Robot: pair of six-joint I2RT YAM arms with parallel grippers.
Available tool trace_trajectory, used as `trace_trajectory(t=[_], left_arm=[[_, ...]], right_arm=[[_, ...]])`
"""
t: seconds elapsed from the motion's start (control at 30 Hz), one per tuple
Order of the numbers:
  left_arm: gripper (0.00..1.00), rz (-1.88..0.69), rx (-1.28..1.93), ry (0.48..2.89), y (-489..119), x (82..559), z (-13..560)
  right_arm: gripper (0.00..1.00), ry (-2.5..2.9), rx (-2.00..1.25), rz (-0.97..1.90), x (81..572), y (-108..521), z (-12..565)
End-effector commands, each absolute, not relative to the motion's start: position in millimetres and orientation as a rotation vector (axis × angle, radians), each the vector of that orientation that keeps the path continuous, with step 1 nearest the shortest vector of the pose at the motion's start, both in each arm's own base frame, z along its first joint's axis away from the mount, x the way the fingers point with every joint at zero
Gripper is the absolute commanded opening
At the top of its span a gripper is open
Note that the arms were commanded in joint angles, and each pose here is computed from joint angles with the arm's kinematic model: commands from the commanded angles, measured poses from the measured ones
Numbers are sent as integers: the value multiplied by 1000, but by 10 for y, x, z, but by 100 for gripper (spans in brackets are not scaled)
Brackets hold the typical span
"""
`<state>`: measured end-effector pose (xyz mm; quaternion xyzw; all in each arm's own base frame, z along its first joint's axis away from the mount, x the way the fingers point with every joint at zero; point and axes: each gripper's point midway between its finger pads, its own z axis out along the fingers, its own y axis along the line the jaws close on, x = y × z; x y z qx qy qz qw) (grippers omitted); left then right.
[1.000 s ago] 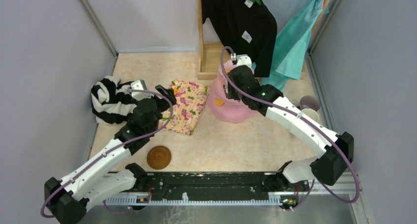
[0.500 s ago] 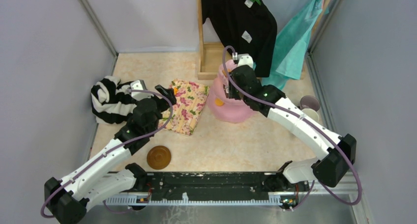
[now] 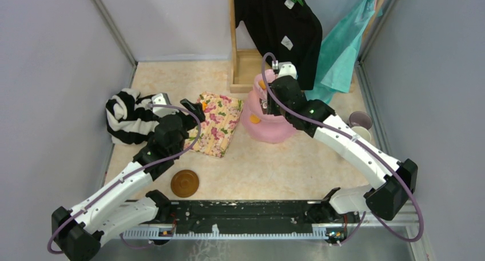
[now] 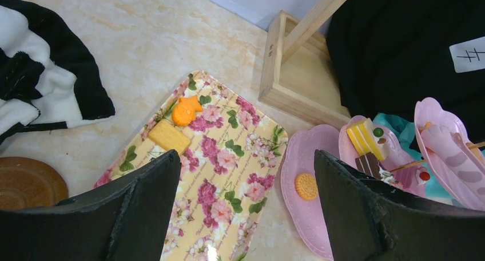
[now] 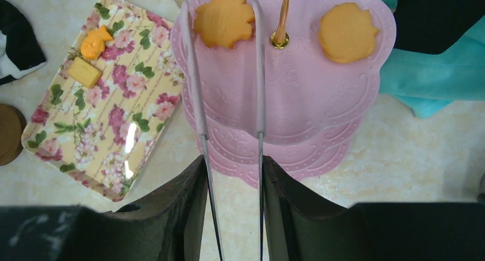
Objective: Serve the afternoon tea
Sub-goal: Place the desert on the desert table.
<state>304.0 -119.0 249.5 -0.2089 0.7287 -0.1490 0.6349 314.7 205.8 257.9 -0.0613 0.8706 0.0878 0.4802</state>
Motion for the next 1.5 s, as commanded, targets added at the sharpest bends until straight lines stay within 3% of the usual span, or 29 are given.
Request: trace_trajectory(t=[0.0, 1.47], left_arm=[[91, -360, -486, 1653, -1195, 3053, 2545], [90, -350, -491, 1662, -1205, 3082, 2541]], right_arm=[[37, 2019, -101, 298, 3164, 2068, 2968], [38, 2012, -110, 293, 3056, 1967, 2995]])
